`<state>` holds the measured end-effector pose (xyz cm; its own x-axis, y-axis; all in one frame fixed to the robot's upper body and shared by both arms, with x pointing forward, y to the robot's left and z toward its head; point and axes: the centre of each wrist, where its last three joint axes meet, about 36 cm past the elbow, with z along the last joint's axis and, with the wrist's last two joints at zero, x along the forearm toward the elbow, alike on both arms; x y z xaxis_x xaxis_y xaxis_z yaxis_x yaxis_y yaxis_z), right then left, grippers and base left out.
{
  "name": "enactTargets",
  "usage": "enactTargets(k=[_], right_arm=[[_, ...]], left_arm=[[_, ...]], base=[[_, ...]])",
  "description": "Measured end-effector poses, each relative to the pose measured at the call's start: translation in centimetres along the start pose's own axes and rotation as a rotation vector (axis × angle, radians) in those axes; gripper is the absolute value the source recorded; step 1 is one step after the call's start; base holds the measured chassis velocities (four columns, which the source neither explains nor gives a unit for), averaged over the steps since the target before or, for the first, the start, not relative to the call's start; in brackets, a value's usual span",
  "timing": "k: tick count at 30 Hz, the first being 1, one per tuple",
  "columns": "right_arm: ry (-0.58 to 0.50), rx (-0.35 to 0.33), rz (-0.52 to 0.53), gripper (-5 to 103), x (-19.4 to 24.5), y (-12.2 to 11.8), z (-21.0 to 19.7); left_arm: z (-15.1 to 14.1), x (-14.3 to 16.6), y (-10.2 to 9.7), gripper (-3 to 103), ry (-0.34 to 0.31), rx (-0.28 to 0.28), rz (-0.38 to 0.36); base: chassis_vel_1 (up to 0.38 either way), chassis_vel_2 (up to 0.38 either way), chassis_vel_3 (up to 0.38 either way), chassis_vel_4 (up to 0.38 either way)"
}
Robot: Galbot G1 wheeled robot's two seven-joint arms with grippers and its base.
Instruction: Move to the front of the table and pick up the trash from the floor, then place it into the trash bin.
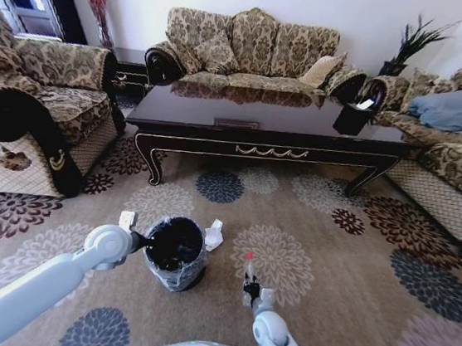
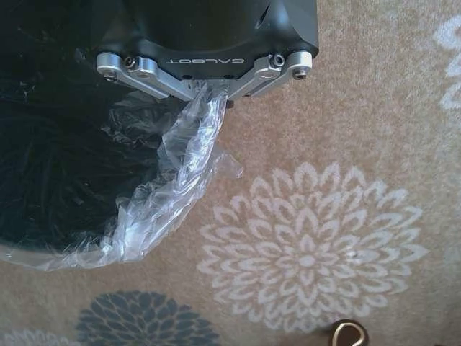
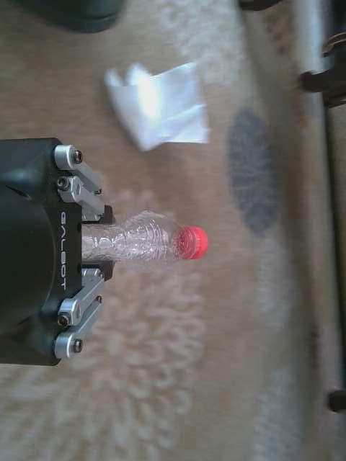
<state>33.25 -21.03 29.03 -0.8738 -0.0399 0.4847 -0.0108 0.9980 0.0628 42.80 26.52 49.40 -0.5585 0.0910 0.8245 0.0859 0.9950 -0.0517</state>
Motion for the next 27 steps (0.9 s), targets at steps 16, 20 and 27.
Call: enactTargets(k=[16, 20, 27], right_arm=[[-0.357, 0.012, -0.082, 24, 9.5, -2.4, -11.8], [-0.41, 0.017, -0.13, 24, 11.1, -2.6, -12.9], [-0.426, -0.016, -0.178, 24, 13.6, -1.8, -13.4]], left_arm=[[0.2, -3.1, -6.4, 0, 0.069, -0.127, 0.087], [-1.2, -3.1, -9.3, 0, 0.065, -0.176, 0.124], [-4.1, -3.0, -14.6, 0, 0.035, -0.258, 0.17]], base=[[0.0, 0.0, 0.0, 0.0], [0.0, 0.0, 0.0, 0.0], [0.0, 0.0, 0.0, 0.0]])
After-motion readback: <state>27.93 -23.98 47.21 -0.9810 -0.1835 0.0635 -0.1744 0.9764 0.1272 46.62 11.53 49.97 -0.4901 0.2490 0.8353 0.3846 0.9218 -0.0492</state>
